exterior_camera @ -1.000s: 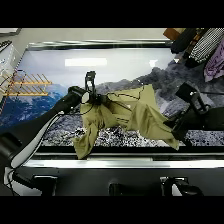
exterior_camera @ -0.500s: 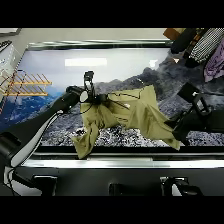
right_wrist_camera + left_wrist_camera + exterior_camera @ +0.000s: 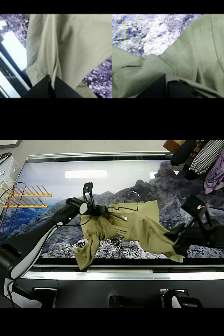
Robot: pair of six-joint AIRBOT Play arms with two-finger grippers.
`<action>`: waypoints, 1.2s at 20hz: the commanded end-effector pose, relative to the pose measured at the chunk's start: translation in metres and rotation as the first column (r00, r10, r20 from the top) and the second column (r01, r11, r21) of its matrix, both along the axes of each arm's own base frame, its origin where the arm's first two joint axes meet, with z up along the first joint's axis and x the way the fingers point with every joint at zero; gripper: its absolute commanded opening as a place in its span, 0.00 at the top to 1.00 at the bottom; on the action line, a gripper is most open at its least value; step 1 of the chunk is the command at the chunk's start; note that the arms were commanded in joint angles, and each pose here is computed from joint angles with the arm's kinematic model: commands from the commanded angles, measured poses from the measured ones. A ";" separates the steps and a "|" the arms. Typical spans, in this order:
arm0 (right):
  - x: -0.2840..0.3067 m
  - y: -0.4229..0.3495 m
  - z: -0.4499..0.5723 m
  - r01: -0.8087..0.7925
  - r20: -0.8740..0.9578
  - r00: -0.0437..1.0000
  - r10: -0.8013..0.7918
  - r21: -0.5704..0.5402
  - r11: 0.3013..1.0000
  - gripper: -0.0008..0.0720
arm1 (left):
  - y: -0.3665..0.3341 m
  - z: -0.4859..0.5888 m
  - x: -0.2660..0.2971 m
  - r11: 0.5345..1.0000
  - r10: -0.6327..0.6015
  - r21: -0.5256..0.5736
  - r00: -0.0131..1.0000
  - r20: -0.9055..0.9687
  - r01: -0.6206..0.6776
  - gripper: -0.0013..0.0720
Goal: Fold the clothes and pants, and hang the long-sleeved shirts on hangers.
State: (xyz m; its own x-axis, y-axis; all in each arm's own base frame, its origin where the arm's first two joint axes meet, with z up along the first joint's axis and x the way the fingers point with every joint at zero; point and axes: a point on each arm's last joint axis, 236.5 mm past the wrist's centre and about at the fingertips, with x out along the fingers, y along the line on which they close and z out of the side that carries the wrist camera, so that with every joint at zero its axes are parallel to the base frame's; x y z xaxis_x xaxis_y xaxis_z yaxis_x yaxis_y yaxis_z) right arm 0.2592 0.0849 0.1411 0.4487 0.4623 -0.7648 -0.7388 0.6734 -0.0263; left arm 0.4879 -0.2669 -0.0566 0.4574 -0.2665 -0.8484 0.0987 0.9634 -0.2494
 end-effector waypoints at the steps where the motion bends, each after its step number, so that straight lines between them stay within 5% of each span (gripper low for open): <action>1: 0.006 -0.002 0.006 0.013 0.043 0.999 -0.013 -0.002 1.000 0.95 | 0.000 0.000 0.000 1.000 0.001 -0.001 1.000 0.001 -0.001 0.95; 16: 0.015 0.008 -0.041 -0.014 -0.071 0.997 0.018 0.059 0.998 0.95 | -0.024 0.074 0.037 0.996 -0.013 -0.085 0.987 0.162 0.027 0.95; 24: 0.060 0.034 -0.066 -0.046 -0.010 0.999 0.046 0.045 0.998 0.95 | -0.079 0.094 0.004 0.984 -0.099 -0.132 0.983 0.157 0.120 0.95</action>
State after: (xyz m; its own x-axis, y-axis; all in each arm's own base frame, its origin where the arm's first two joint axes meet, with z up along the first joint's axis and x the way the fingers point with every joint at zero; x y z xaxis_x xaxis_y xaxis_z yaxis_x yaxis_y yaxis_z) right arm 0.3015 0.1098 0.0852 0.4022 0.5177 -0.7551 -0.7677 0.6401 0.0299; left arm 0.5055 -0.3280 0.0303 0.5554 -0.4073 -0.7251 0.2155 0.9126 -0.3475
